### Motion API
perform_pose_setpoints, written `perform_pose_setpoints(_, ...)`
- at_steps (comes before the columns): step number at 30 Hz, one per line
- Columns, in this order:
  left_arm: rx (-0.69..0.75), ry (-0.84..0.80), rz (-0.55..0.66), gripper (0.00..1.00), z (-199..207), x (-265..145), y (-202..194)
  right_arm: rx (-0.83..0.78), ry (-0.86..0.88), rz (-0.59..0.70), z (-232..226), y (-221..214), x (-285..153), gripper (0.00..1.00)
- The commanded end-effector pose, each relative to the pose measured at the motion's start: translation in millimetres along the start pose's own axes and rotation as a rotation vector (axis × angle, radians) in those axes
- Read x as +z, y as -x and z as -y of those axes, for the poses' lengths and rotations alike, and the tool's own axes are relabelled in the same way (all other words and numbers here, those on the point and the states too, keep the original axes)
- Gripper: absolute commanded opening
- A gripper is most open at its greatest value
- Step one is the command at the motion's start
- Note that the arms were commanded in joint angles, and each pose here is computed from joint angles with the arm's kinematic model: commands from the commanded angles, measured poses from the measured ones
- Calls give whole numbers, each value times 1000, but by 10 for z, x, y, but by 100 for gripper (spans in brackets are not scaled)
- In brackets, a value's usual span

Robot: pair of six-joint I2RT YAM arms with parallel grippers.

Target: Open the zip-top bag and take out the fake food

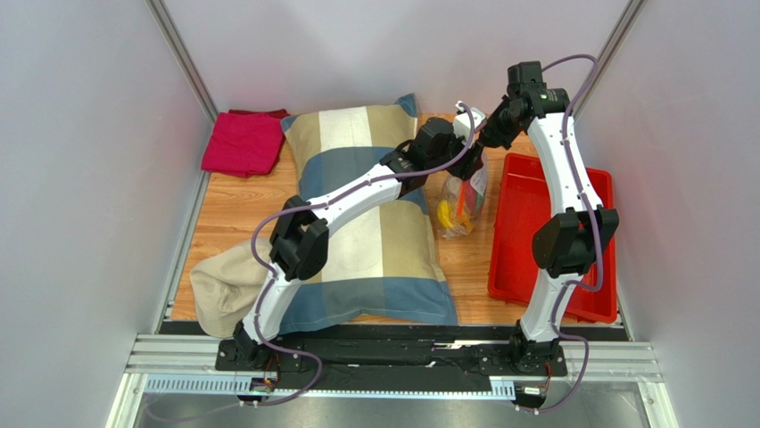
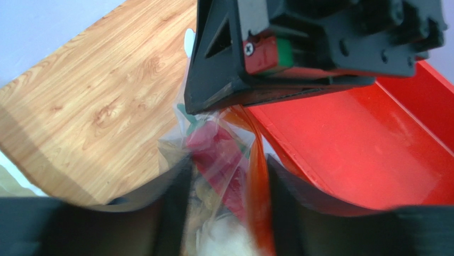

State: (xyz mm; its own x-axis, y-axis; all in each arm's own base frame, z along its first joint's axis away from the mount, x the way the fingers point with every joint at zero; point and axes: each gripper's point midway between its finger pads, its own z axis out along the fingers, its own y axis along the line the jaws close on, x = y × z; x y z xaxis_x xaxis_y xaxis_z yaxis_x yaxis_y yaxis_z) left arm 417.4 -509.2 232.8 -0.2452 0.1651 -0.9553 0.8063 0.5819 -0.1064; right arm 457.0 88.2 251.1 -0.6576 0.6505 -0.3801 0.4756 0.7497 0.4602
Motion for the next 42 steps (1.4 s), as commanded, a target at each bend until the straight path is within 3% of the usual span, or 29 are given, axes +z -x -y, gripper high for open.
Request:
perform_pose_setpoints(1,-5,25,104,26,-77,-15,447,-6,66,65,-150,67,-362,6)
perform_pose_setpoints(2,-14,31,99,7,-104,2,429,-16,67,64,-144,68,-363,18)
perform_pose_setpoints(3,-26,37,85,0,-149,0,400,-34,74,71,-154,90,-374,25)
perform_pose_setpoints(4,-34,32,80,0,-153,-9,389,-38,74,78,-113,159,-390,34)
perform_pose_setpoints(5,-29,25,76,0,-157,-18,375,-64,83,98,-107,247,-431,53)
perform_pose_setpoints(8,-14,-18,78,0,-115,-89,369,-135,125,100,-37,448,-449,71)
perform_pose_setpoints(11,-29,-128,95,0,23,-175,442,-244,220,94,-11,583,-443,77)
perform_pose_setpoints(14,-111,-261,88,0,93,-284,491,-271,358,88,132,703,-391,78)
perform_pose_setpoints(15,-127,-320,81,0,157,-315,481,-268,481,58,111,648,-287,78)
perform_pose_setpoints(17,-161,-373,71,0,162,-353,470,-277,625,127,148,786,-511,77)
perform_pose_setpoints(18,-169,-382,69,0,145,-357,462,-377,771,202,-21,864,-684,76)
perform_pose_setpoints(20,-187,-418,73,0,162,-381,495,-495,834,247,24,728,-726,76)
perform_pose_setpoints(27,-251,-540,36,0,232,-409,432,-810,943,378,240,513,-590,79)
perform_pose_setpoints(35,-256,-607,53,0,284,-399,490,-918,1076,251,325,569,-301,74)
perform_pose_setpoints(42,-291,-604,75,0,219,-369,549,-947,1165,185,389,259,-243,67)
